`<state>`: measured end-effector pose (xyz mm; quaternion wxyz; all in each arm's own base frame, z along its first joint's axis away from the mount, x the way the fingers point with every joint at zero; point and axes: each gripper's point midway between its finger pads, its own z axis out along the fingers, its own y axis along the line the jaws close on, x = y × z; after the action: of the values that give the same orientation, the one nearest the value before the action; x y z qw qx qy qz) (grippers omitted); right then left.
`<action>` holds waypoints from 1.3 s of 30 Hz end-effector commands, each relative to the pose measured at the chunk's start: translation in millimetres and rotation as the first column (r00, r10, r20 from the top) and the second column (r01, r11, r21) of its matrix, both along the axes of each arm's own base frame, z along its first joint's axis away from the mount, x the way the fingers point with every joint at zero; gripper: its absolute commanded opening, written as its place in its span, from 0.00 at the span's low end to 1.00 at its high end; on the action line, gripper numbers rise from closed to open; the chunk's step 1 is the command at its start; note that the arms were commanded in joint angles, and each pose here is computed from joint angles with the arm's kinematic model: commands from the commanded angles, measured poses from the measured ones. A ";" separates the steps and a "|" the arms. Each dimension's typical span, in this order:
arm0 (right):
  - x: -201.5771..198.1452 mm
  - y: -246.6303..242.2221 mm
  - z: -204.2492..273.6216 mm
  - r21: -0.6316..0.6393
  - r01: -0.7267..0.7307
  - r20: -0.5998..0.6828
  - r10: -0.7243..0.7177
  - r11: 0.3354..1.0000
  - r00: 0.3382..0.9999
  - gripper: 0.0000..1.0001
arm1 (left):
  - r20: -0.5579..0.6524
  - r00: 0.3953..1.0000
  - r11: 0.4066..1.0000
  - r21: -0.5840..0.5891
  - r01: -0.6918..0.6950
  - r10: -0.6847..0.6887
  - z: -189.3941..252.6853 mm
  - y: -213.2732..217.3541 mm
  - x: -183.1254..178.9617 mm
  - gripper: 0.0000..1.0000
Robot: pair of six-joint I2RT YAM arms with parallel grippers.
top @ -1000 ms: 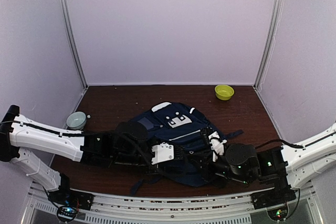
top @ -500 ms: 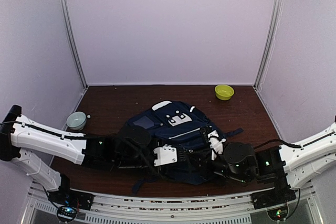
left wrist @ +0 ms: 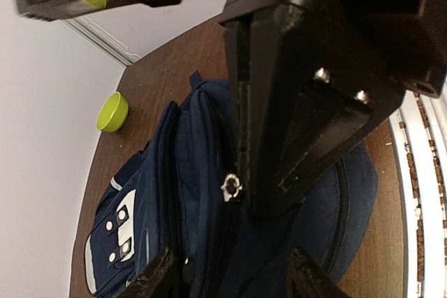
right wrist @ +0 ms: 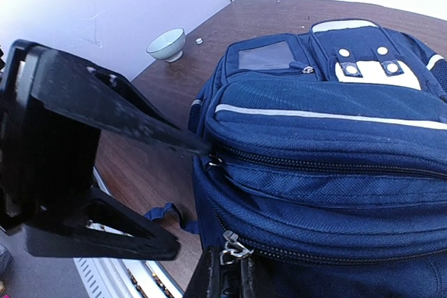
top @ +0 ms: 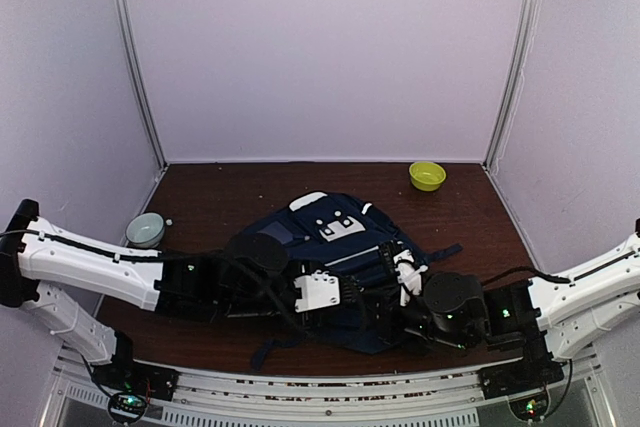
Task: Pack the student bag
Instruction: Hold the upper front pocket of the student bag, then zip the upper front pocket of the student bag.
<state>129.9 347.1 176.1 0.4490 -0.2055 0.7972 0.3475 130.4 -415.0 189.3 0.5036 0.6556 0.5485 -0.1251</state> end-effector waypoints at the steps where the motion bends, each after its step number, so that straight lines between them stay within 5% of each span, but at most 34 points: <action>1: -0.7 13.8 41.8 0.147 -0.010 0.020 0.007 0.989 1.000 0.00 | 0.051 0.999 1.000 0.028 0.003 -0.004 -3.8 -18.9 6.6 0.52; 14: 2.2 -3.9 38.8 0.174 0.031 0.006 -0.033 0.984 0.999 0.00 | 0.119 0.992 0.995 0.084 -0.052 0.041 -12.9 -19.9 20.7 0.00; 39: 38.1 -70.5 12.4 0.146 0.218 -0.022 -0.217 0.965 0.976 0.00 | 0.028 0.999 0.998 0.051 -0.027 0.026 -16.1 7.3 3.8 0.00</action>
<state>146.9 302.2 177.8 0.4552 -0.1389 0.7929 0.3806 132.4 -411.0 179.0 0.5000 0.6654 0.5456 -0.0980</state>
